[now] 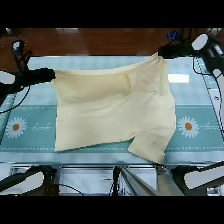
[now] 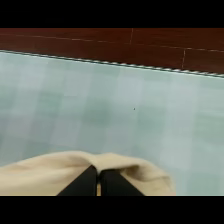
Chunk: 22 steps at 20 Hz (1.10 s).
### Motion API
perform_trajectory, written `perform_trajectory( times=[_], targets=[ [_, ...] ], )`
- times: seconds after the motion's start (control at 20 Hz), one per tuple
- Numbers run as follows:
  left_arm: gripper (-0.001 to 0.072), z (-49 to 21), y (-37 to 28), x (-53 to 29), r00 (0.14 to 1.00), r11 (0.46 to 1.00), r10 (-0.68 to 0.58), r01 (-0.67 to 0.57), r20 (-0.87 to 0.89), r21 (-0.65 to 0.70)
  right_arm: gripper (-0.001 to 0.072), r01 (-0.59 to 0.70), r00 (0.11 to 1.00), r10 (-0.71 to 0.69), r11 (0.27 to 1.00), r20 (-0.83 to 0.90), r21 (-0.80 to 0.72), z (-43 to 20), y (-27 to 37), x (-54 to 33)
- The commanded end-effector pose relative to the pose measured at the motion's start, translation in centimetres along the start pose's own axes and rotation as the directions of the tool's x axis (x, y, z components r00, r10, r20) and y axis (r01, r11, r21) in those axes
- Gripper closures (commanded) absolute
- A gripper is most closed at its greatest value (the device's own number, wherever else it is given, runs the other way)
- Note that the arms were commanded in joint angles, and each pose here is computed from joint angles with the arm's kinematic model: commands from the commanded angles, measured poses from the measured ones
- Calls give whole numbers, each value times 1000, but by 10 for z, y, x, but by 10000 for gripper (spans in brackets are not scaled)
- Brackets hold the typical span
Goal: Fold the shirts.
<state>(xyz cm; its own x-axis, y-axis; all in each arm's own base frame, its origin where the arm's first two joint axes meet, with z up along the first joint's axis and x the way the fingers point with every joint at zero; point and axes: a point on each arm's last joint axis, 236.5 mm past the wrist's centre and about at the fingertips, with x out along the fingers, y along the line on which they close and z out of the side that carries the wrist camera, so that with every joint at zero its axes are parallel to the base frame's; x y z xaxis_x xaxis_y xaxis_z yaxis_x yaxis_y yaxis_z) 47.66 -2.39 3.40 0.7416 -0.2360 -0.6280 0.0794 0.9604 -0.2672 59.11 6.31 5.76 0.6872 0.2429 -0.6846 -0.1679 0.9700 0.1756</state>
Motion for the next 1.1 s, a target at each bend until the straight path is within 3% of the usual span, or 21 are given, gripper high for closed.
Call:
perform_trajectory(
  times=[0.0, 0.3, 0.5, 0.6, 0.85, 1.05],
  targets=[
    [678, -8, 8, 26, 999, 999, 35, -35, 5, 10, 691, 7, 999, -8, 1000, 41, 29, 1, -8, 25],
    [678, -18, 21, 47, 997, 997, 71, -71, 0, 0, 691, 47, 985, -52, 998, 166, 31, 28, -20, 27],
    [678, -40, 6, 42, 995, 1000, 9, -8, -101, 11, 691, -4, 998, 6, 1000, -64, 22, -26, -6, 29],
    [678, -61, -1, 30, 975, 996, -19, 38, -223, 83, 691, 3, 978, -8, 1000, -208, -25, -59, -8, 21],
    [677, -88, -20, -8, 892, 991, -131, 126, -433, -39, 691, 24, 822, -21, 1000, -569, -1, -142, -9, -23],
    [678, -107, -26, -18, 843, 986, -169, 152, -511, -74, 691, 79, 737, -97, 995, -669, -57, -165, -28, -43]
  ],
)
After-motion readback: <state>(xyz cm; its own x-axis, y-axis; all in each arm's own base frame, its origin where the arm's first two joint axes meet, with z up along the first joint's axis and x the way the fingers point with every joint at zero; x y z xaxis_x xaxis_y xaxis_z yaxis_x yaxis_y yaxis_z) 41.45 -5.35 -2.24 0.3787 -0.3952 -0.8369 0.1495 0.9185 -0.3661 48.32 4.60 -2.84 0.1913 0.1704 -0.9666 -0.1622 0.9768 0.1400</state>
